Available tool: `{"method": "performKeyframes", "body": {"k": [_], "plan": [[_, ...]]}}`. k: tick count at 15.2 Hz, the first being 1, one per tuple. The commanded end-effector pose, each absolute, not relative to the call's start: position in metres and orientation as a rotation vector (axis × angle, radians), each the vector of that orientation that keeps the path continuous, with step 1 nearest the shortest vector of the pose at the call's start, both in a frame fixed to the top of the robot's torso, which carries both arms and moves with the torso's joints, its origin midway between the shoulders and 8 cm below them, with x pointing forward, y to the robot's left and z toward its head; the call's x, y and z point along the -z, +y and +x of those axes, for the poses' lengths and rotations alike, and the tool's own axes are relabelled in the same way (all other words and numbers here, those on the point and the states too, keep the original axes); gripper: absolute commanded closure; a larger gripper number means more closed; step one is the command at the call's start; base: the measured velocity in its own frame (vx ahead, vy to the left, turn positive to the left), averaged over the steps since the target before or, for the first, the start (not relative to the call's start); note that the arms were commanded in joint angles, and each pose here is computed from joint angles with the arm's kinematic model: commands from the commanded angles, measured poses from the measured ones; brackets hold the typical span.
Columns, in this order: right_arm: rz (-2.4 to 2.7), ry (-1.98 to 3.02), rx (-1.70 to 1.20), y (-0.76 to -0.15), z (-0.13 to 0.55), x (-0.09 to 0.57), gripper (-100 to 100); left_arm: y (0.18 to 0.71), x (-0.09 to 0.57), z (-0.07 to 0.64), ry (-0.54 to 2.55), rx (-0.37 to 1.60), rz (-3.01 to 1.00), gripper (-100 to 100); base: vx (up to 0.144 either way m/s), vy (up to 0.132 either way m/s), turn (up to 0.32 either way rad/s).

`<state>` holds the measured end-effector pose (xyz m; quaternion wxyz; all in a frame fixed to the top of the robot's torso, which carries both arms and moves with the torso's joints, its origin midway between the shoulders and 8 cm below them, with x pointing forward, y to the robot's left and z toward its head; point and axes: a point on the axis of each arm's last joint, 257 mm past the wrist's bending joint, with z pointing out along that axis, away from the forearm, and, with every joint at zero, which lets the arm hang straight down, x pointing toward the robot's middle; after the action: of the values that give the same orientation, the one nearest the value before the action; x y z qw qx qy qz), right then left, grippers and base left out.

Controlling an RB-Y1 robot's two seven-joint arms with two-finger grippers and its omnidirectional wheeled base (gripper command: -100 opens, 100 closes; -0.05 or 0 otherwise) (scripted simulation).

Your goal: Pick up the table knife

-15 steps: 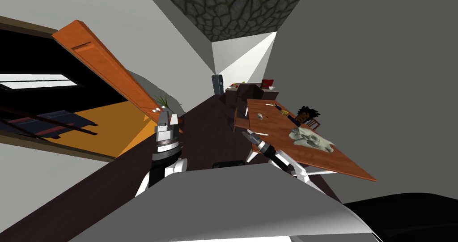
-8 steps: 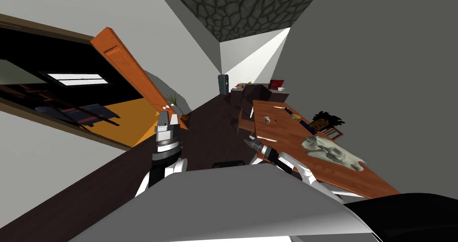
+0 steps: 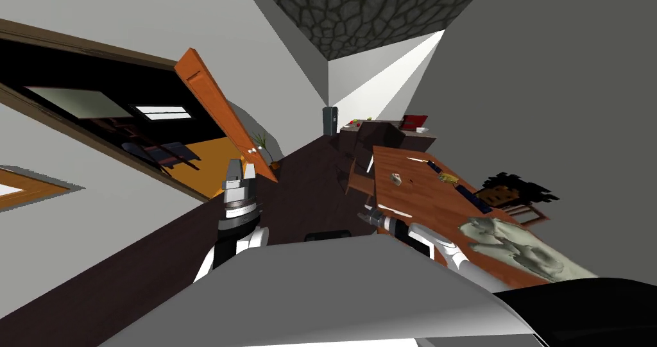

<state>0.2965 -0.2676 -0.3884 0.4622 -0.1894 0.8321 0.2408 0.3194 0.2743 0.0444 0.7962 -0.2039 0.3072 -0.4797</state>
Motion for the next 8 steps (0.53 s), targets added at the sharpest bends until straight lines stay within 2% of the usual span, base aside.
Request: {"method": "performKeyframes", "body": {"k": [1, 4, 8], "plan": [[-0.548, 2.123, -0.537, -0.291, 0.276, 0.412, -100, 0.274, -0.044, 0.319, 0.66, 1.03, -0.438, 0, 0.085, -0.006, 0.174], [-0.668, 2.222, -0.461, -0.327, 0.246, 0.44, -100, 0.274, -0.044, 0.319, 0.66, 1.03, -0.438, 0, 0.107, -0.036, 0.294], [-0.78, 2.32, -0.381, -0.37, 0.214, 0.463, -100, 0.274, -0.044, 0.319, 0.66, 1.03, -0.438, 0, 0.074, -0.032, 0.182]]}}
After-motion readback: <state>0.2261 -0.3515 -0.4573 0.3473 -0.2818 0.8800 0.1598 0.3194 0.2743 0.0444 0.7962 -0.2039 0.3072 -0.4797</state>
